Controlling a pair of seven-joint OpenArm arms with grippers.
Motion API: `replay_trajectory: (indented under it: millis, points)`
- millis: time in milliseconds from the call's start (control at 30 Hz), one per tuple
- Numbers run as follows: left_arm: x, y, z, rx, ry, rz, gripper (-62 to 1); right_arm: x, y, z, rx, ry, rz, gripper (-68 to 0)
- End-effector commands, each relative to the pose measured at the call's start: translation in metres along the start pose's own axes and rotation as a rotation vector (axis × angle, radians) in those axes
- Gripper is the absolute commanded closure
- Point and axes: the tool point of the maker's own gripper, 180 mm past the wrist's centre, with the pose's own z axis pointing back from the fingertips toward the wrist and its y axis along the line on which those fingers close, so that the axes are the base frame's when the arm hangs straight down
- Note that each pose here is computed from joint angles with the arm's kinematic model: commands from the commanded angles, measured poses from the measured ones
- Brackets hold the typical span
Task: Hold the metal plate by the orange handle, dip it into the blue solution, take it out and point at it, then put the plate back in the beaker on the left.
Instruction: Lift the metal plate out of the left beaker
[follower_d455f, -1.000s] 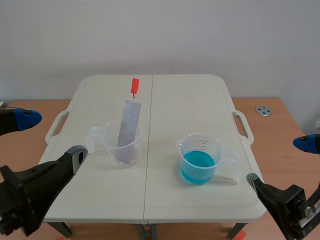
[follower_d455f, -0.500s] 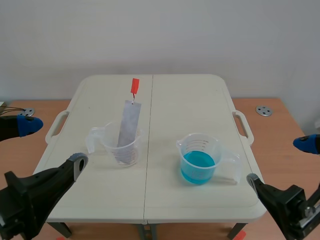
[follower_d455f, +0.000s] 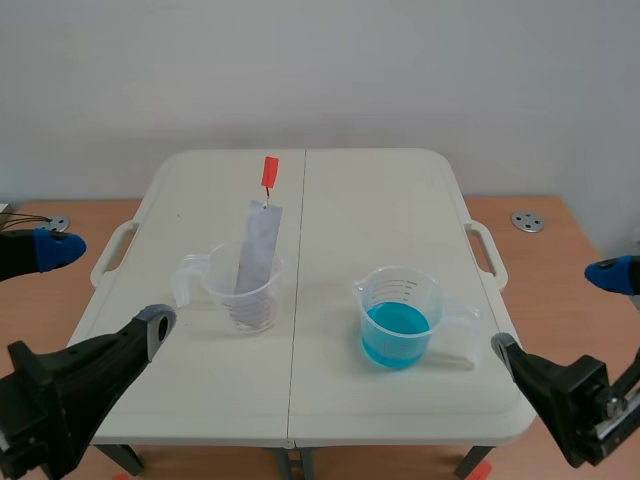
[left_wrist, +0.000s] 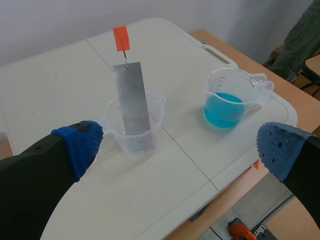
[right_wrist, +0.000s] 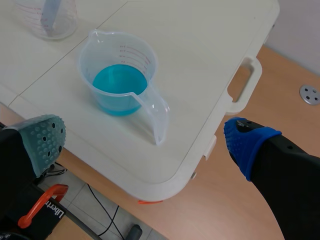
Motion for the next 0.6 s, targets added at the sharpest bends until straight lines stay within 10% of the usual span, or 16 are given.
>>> replay_trajectory:
  millis: [0, 33, 167, 200, 567]
  points:
    - [0.008, -0.001, -0.001, 0.000, -0.034, 0.008, -62.3, 0.017, -0.004, -0.004, -0.005, -0.059, 0.005, -66.3]
    - [0.008, -0.001, -0.001, 0.000, -0.034, 0.008, -60.1, 0.021, -0.006, -0.005, -0.007, -0.071, -0.001, -66.3]
    - [0.008, -0.001, -0.001, -0.003, -0.033, 0.008, -5.6, 0.034, -0.009, -0.011, -0.008, -0.113, 0.005, -66.3]
    - [0.008, -0.002, -0.001, -0.008, -0.033, 0.009, -0.6, 0.037, -0.008, -0.014, -0.004, -0.118, 0.008, -66.3]
    - [-0.011, -0.005, 0.026, 0.026, 0.019, 0.056, -3.0, 0.064, 0.004, -0.038, 0.039, -0.177, 0.017, -66.3]
